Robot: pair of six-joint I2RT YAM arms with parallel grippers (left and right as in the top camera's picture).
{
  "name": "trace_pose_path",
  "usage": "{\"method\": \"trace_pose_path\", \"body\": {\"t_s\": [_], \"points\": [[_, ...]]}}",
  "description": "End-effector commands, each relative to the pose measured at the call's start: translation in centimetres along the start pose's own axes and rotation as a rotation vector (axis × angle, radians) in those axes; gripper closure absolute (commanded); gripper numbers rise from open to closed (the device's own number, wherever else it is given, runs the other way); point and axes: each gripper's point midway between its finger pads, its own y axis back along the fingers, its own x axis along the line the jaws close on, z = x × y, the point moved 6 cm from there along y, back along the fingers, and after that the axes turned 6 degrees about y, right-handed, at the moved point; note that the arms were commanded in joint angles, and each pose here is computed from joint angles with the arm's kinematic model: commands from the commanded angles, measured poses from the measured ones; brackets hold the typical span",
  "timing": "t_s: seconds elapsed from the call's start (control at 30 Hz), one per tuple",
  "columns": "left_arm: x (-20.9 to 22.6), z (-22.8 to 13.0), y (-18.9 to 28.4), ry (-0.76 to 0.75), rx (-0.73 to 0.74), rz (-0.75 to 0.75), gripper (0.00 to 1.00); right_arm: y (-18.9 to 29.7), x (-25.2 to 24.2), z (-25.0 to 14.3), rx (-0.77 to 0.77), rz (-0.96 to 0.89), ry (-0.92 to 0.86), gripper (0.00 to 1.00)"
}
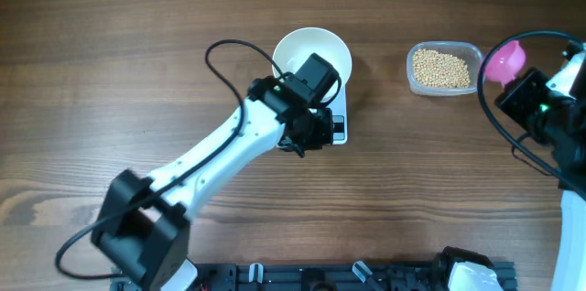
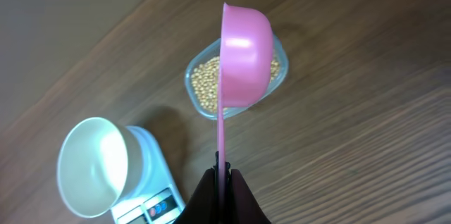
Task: Scoop item into bowl and weigh 150g on scale
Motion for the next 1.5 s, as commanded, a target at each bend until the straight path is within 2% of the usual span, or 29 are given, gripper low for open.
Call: {"method": "trace_pose_path", "body": {"t_s": [0.0,0.37,0.7,1.07,1.47], "points": [[0.6,0.7,-1.1,0.002,-0.03,0.067,0.96,0.9,-0.5,0.7,-0.041,-0.028,0.031,0.96],[-0.4,3.2,-3.9,-0.031,-0.125,0.048,0.96,0.9,0.0,0.7,-0.032,0.027,0.024,0.96],[-0.8,4.2,-6.2,-0.062,-0.138,0.038,0.96,0.9,0.1,0.8,-0.037,0.033,0.018,0.96],[0.3,4.4,-8.2,-0.066,-0.133,0.107,0.96,0.9,0.1,0.9,-0.043,0.034,0.019,0.96],[0.6,4.8,-8.3,-0.08,-0.163,0.134,0.96,0.9,0.2,1.2,-0.057,0.039,0.004,0.96]]}}
